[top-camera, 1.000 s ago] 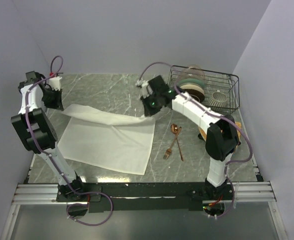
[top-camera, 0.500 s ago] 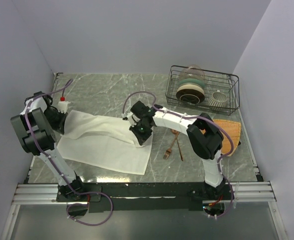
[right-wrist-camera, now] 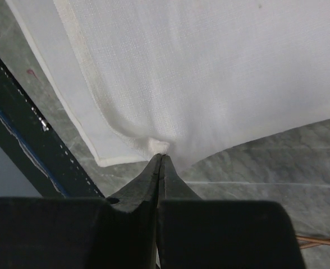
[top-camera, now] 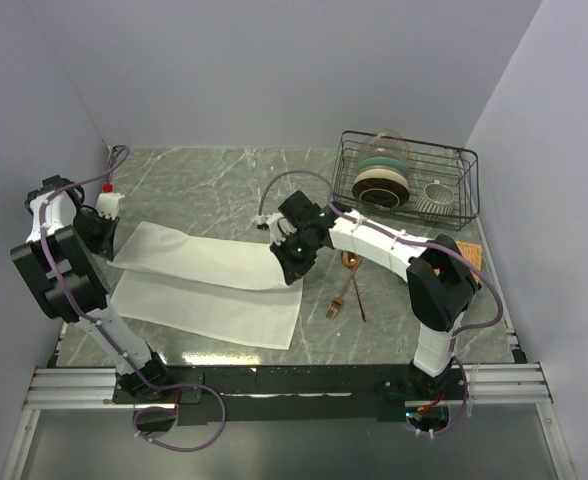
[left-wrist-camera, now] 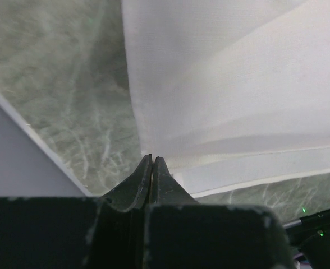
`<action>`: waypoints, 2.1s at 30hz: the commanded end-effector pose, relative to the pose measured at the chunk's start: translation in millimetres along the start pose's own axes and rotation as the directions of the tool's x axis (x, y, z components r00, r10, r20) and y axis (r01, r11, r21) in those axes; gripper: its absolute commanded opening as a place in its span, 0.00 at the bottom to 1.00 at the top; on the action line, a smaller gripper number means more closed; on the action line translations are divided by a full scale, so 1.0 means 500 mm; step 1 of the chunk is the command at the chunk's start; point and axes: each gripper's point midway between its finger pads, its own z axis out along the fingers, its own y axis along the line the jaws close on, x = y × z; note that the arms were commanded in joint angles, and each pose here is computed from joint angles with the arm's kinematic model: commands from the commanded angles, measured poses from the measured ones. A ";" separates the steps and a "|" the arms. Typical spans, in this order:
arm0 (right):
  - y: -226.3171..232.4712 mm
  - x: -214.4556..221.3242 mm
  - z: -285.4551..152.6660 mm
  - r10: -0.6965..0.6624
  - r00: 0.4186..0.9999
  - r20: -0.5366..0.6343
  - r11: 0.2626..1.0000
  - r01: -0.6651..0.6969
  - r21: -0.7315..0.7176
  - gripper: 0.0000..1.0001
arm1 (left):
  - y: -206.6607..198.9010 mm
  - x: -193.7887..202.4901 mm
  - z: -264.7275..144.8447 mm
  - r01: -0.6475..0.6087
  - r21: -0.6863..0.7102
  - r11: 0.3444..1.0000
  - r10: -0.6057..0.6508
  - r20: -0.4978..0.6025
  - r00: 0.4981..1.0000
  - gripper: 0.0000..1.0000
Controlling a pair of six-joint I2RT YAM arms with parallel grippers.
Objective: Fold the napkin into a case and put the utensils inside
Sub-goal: Fold and flatten the napkin at the center of the board.
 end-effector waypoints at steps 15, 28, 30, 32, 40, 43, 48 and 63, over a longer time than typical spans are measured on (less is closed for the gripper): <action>0.106 0.113 0.037 -0.125 0.984 -0.129 0.986 0.109 -0.123 0.00 | -0.049 0.087 0.005 -0.068 0.032 0.997 0.070 -0.079 0.994 0.01; 0.144 0.100 -0.024 -0.154 0.985 -0.072 0.977 0.141 -0.162 0.00 | -0.043 0.071 -0.065 -0.101 0.009 0.995 0.101 -0.052 0.994 0.01; 0.146 0.102 -0.023 -0.157 0.985 -0.075 0.975 0.143 -0.169 0.00 | -0.046 0.076 -0.068 -0.108 0.014 0.994 0.108 -0.058 0.992 0.01; 0.154 0.112 -0.018 -0.155 0.983 -0.099 0.972 0.133 -0.195 0.00 | -0.051 0.089 -0.061 -0.123 0.014 0.992 0.123 -0.074 0.990 0.01; 0.189 0.145 0.006 -0.170 0.971 -0.168 0.949 0.115 -0.294 0.00 | -0.059 0.127 -0.047 -0.156 0.007 0.988 0.155 -0.114 0.981 0.01; 0.203 0.153 0.017 -0.168 0.971 -0.170 0.946 0.110 -0.305 0.00 | -0.058 0.139 -0.044 -0.159 0.007 0.987 0.159 -0.127 0.979 0.01; 0.201 0.147 0.051 -0.134 0.977 -0.165 0.953 0.082 -0.290 0.00 | -0.046 0.142 -0.021 -0.142 0.003 0.990 0.141 -0.126 0.982 0.01; 0.181 0.185 0.060 -0.218 0.935 -0.279 0.939 0.123 -0.322 0.42 | -0.066 0.161 0.008 -0.135 0.064 0.989 0.142 -0.135 0.981 0.42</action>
